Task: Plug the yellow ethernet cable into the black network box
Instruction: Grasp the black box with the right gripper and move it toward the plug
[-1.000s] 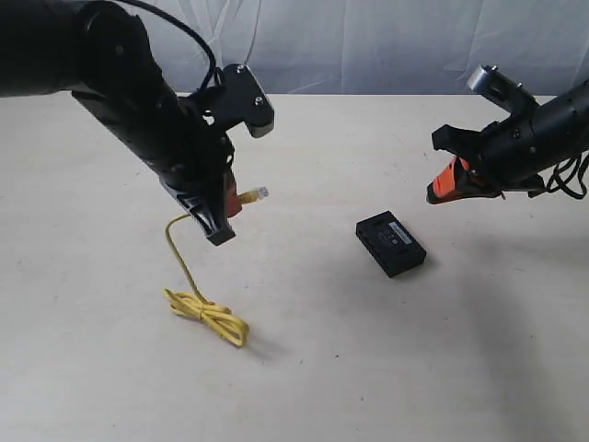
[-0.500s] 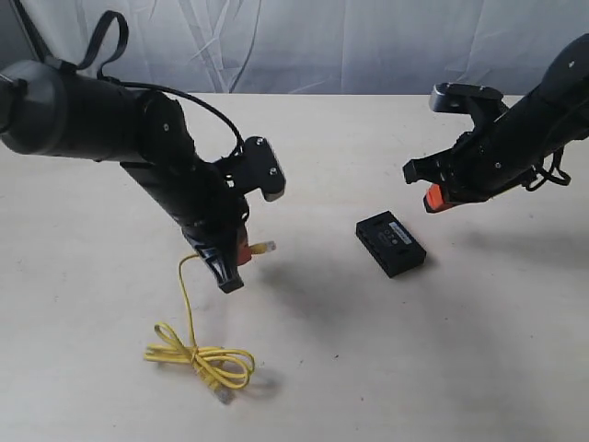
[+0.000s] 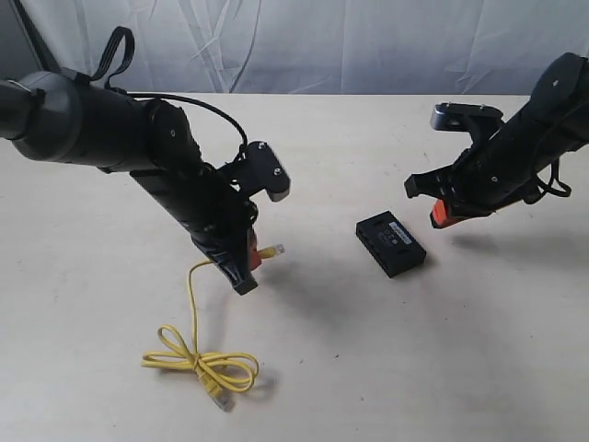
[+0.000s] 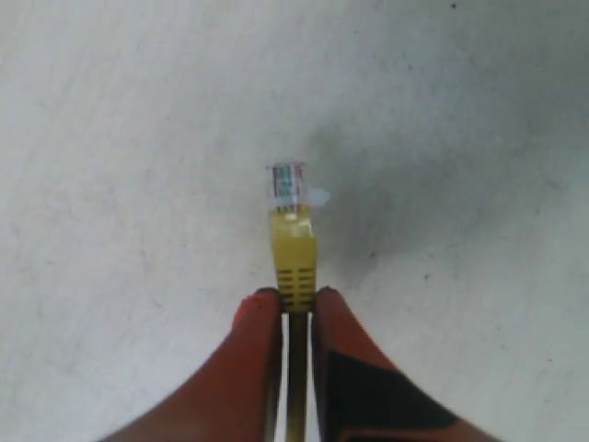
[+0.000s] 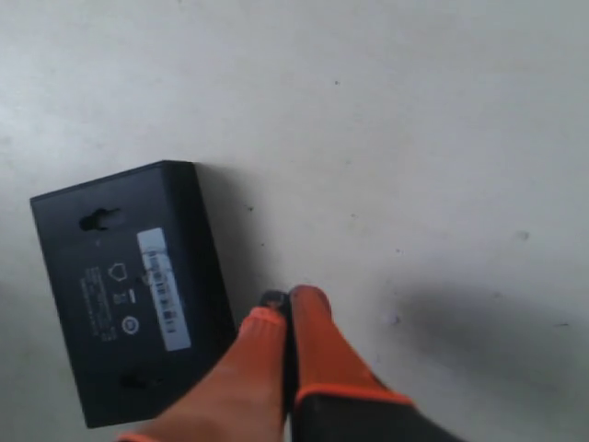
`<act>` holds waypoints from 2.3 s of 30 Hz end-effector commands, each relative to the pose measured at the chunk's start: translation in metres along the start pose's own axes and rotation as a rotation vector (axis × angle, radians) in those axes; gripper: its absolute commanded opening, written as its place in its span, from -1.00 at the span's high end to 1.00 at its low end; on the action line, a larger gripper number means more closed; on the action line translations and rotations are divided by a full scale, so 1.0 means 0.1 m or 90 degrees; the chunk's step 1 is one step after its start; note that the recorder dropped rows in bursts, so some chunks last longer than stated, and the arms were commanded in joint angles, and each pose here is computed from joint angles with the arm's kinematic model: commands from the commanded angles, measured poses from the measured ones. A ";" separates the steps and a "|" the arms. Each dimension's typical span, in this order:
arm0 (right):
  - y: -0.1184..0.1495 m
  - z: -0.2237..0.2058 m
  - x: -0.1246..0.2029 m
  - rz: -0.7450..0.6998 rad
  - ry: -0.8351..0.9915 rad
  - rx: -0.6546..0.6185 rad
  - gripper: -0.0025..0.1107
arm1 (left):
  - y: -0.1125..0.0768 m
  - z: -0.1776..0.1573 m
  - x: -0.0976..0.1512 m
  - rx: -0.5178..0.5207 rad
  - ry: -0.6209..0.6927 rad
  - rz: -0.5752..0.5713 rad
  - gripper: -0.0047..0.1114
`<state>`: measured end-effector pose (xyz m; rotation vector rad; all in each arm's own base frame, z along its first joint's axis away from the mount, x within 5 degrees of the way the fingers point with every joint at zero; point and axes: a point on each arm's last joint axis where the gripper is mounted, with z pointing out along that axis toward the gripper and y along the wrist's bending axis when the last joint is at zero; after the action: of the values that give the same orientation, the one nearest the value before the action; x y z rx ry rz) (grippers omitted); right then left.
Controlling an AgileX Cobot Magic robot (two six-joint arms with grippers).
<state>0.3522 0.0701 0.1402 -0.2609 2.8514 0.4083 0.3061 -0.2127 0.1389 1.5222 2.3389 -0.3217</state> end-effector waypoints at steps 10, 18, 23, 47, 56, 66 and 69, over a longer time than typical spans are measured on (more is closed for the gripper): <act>0.20 0.18 0.06 -0.007 0.030 -0.042 0.97 | -0.02 0.12 0.02 0.027 -0.011 -0.056 0.92; 0.39 0.23 0.09 -0.042 0.044 -0.051 0.97 | -0.02 0.12 0.01 0.027 -0.013 -0.039 0.92; 0.50 0.25 0.11 -0.071 0.049 -0.057 0.97 | -0.02 0.12 0.01 0.027 -0.013 -0.031 0.92; 0.32 0.34 -0.09 -0.041 -0.048 -0.057 0.97 | -0.01 0.12 0.01 0.021 -0.015 -0.025 0.92; 0.41 0.37 -0.07 -0.091 -0.044 -0.126 0.97 | -0.01 0.12 0.01 0.021 -0.015 -0.025 0.92; 0.46 0.36 -0.01 -0.091 -0.006 -0.167 0.97 | -0.01 0.12 0.01 0.021 -0.014 -0.024 0.92; 0.48 0.35 0.01 -0.088 0.007 -0.184 0.97 | -0.01 0.12 0.01 0.021 -0.015 -0.007 0.92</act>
<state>0.3498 0.1247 0.1179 -0.4951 2.7534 0.7561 0.3065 -0.2174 0.1285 1.5008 2.3476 -0.3879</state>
